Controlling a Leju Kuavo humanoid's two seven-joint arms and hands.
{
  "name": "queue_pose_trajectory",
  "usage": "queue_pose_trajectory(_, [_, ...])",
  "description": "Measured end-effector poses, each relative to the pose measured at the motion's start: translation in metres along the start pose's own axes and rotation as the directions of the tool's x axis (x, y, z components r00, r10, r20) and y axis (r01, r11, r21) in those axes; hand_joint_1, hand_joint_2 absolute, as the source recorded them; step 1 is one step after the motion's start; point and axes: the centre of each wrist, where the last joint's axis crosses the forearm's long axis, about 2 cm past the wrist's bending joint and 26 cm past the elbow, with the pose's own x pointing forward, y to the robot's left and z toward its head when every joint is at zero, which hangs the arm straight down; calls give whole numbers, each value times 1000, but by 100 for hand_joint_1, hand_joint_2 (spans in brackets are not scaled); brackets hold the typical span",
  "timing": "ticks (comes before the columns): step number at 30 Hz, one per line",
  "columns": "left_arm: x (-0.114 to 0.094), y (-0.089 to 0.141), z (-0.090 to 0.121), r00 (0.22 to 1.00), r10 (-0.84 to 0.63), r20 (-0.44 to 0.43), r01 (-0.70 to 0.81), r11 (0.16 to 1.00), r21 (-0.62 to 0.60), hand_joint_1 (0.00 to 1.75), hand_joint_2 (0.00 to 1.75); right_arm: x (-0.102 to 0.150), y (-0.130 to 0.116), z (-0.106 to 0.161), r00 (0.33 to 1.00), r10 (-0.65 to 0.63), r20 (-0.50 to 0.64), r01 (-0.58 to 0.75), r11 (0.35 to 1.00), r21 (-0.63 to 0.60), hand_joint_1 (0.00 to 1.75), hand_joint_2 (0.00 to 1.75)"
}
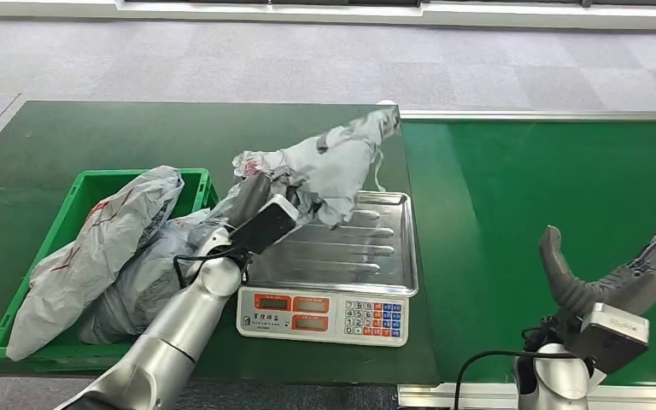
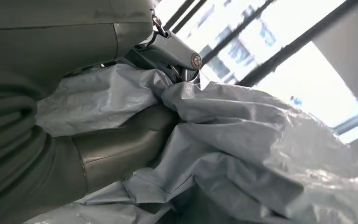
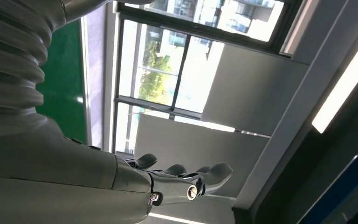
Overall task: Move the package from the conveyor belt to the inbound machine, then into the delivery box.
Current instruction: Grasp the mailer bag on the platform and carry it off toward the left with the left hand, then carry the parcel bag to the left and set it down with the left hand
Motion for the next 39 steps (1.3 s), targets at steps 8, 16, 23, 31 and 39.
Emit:
queue_pose_trajectory(8, [29, 34, 5, 985, 7, 173, -41, 980, 194, 175, 175, 1, -7, 7, 1000, 25, -11, -25, 1000, -4, 0, 175])
queue_pose_trajectory(16, [50, 77, 61, 885, -415, 209, 173, 712, 681, 175, 175, 10, -28, 26, 996, 81, -39, -83, 996, -42, 0, 175])
queue_pose_trajectory(23, [11, 110, 126, 952, -295, -75, 269, 700, 662, 175, 175, 16, -47, 35, 990, 131, -45, -133, 990, -39, 0, 175])
queue_pose_trajectory(31, [-36, 124, 176, 891, -265, -369, 439, 712, 548, 175, 175, 17, -55, 38, 989, 138, -61, -140, 990, -35, 0, 175])
queue_pose_trajectory(39, [-52, 126, 191, 855, -245, -456, 479, 711, 516, 175, 175, 18, -54, 40, 988, 141, -71, -144, 989, -46, 0, 175])
